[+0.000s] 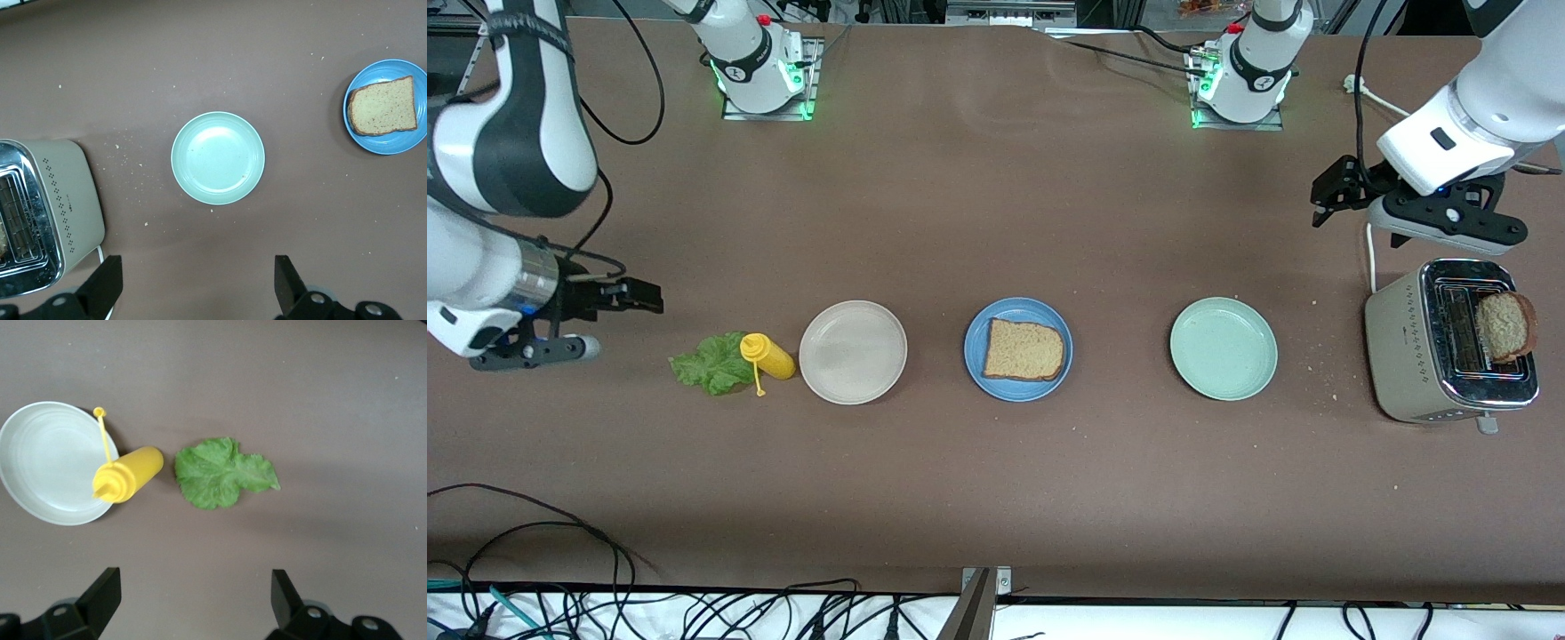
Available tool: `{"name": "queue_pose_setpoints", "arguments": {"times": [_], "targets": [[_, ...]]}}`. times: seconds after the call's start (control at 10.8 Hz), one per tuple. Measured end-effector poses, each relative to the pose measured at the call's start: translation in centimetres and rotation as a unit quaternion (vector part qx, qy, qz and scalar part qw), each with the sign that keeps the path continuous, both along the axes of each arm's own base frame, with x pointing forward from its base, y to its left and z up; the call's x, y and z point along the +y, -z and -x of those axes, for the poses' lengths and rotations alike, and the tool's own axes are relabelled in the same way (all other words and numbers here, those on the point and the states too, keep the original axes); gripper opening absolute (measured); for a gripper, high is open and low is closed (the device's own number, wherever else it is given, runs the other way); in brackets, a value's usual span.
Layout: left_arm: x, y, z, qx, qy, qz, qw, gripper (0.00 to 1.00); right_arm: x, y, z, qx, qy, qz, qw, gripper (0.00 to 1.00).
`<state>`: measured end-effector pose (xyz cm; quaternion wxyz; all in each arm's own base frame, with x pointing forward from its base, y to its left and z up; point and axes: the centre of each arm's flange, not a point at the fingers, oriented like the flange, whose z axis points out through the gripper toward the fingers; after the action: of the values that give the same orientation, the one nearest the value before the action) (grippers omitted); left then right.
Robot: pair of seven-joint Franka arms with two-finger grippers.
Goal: Make sandwich in blue plate with both arms
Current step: 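Lower the right gripper and grasp the green lettuce leaf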
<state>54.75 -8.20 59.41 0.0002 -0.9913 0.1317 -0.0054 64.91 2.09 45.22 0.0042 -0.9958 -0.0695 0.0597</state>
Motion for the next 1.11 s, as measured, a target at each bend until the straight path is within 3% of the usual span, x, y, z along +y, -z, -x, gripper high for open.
{"name": "queue_pose_setpoints", "arguments": {"times": [0.56, 0.84, 1.11], "targets": [[0.4, 0.2, -0.1, 0.003, -0.004, 0.000, 1.000, 1.00, -0.9, 13.2, -3.9, -0.020, -0.004, 0.010, 1.000, 1.00], [0.3, 0.1, -0.1, 0.003, -0.003, 0.000, 1.000, 1.00, -0.8, 18.8, -3.9, -0.008, -0.017, 0.011, 1.000, 1.00], [0.3, 0.1, -0.1, 0.002, -0.003, 0.000, 1.000, 1.00, -0.5, 24.3, -3.7, -0.025, -0.042, -0.022, 0.999, 1.00]]}}
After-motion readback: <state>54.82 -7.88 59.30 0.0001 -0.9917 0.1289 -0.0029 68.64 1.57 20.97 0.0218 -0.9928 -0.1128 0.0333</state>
